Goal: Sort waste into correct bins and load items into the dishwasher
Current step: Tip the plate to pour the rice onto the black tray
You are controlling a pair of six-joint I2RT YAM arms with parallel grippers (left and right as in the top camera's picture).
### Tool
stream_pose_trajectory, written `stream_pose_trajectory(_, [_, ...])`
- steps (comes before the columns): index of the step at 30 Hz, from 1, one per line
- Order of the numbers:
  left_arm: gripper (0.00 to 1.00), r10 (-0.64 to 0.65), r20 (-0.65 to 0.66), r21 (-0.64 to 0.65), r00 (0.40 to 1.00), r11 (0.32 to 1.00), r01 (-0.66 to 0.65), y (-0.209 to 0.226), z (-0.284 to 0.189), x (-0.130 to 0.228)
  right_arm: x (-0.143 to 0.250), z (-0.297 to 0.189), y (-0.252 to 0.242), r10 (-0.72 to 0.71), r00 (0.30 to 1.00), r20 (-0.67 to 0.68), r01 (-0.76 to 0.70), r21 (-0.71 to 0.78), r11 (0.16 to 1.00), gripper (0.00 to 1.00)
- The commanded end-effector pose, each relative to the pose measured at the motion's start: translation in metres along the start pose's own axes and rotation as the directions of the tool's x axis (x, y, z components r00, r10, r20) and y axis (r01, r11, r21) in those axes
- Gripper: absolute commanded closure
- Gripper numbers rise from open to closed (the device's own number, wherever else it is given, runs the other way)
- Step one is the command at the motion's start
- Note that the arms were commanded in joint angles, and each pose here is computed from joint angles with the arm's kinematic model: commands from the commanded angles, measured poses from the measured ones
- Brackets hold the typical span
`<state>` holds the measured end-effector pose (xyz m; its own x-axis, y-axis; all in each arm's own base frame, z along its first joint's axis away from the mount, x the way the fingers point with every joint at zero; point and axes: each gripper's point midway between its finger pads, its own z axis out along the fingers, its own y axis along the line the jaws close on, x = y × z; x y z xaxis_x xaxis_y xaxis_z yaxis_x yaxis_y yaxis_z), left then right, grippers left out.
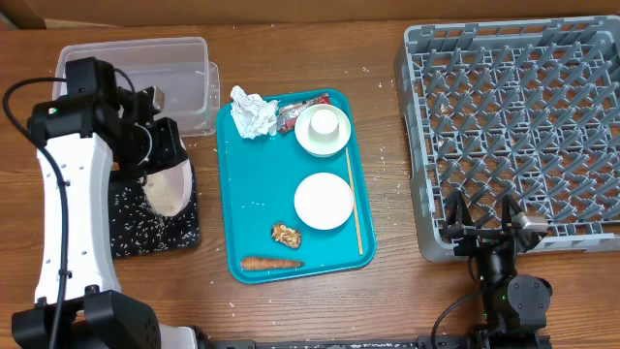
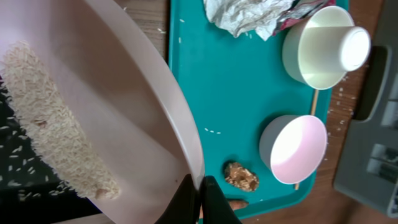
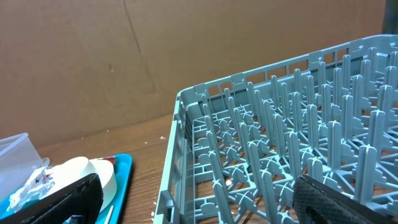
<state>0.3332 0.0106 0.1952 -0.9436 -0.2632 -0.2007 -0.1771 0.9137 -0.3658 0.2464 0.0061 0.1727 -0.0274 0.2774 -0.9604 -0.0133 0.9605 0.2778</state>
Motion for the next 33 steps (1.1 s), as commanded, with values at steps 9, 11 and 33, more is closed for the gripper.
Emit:
stream_pose_trajectory(9, [0.96, -0.009, 0.035, 0.193, 0.999, 0.981, 0.002, 0.007, -0.018, 0.001, 0.002, 0.000, -0.002, -0.003, 1.000, 0.005, 0.003, 0.008, 1.000, 0.00])
stream_pose_trajectory(11, [0.96, -0.011, 0.039, 0.216, 0.999, 0.976, 0.003, 0.008, -0.021, 0.001, 0.002, 0.000, -0.002, -0.003, 1.000, 0.005, 0.003, 0.008, 1.000, 0.00])
stream_pose_trajectory(33, [0.96, -0.014, 0.073, 0.382, 0.997, 0.924, -0.015, -0.001, -0.039, 0.004, 0.002, 0.000, -0.002, -0.003, 1.000, 0.005, 0.003, 0.008, 1.000, 0.00])
